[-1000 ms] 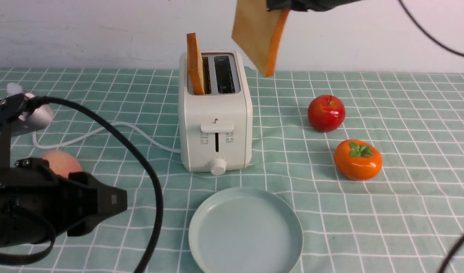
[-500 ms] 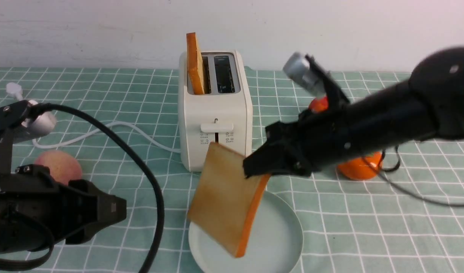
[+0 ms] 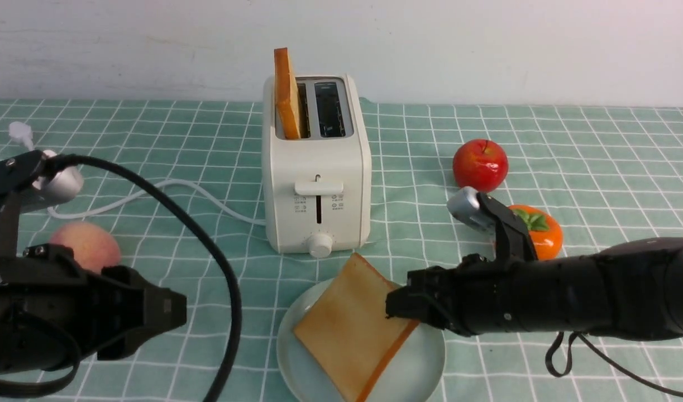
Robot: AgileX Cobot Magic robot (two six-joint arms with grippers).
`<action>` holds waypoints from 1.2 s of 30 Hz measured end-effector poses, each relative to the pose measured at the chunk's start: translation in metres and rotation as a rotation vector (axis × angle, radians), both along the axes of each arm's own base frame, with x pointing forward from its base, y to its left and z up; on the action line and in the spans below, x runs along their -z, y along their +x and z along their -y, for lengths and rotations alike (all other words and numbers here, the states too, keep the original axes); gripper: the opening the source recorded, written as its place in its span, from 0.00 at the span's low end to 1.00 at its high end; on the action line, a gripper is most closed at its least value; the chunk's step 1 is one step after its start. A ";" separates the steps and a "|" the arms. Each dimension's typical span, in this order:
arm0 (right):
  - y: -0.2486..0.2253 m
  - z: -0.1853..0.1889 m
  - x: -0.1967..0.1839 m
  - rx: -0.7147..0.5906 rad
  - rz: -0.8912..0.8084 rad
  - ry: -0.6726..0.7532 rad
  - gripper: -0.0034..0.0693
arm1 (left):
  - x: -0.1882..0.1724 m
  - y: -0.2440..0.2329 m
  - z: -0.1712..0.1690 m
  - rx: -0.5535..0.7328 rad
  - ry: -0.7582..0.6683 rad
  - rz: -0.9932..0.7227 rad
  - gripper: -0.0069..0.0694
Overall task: Take toasted bread from bread machine on blue coffee table place on plate.
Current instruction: 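Place the held slice of bread on top of the slice on the plate with the right gripper, then reach for a toast slice standing in the toaster with the left gripper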
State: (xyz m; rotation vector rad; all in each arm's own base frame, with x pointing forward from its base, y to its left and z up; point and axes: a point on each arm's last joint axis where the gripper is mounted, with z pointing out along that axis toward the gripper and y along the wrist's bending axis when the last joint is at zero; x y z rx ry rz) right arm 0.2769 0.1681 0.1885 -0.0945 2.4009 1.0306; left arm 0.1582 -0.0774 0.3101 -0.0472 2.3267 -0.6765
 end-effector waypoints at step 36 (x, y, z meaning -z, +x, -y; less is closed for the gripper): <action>-0.018 0.030 -0.136 -0.088 0.047 -0.412 0.79 | -0.054 0.155 0.034 -0.138 0.197 0.009 0.75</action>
